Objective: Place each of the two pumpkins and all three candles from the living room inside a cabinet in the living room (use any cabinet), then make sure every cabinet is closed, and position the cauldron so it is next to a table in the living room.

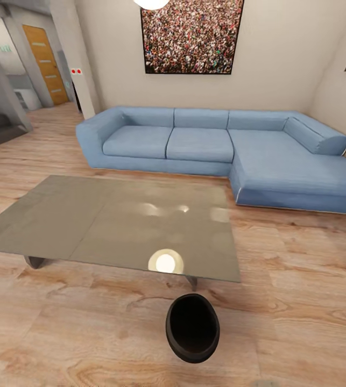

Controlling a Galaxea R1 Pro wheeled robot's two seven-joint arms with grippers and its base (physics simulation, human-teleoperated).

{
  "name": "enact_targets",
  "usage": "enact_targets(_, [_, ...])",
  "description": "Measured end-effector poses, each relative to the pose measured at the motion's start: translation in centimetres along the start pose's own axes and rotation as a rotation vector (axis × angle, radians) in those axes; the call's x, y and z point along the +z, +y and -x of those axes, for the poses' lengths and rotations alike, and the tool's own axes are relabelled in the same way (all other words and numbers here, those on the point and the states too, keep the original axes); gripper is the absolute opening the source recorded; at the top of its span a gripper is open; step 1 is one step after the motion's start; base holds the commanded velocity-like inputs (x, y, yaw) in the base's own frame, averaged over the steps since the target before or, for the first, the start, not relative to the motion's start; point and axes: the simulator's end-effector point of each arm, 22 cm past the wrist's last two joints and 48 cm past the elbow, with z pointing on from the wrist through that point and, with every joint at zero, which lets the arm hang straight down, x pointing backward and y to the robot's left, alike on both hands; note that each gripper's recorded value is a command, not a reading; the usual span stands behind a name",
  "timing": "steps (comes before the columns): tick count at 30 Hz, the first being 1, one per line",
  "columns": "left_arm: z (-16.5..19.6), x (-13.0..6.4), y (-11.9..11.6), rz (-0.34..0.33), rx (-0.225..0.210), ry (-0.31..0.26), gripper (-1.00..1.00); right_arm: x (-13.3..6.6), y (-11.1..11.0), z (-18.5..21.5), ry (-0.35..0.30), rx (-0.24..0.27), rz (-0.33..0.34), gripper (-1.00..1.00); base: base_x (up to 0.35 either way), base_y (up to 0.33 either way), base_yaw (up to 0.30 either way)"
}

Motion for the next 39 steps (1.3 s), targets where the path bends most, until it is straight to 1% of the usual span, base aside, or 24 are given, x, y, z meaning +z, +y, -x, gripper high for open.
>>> enact_targets(39, [0.01, 0.02, 0.11, 0.002, -0.003, 0.0, 1.0, -0.04, 0.06, -0.29, 0.003, -0.004, 0.001, 1.0, 0.0, 0.0, 0.284])
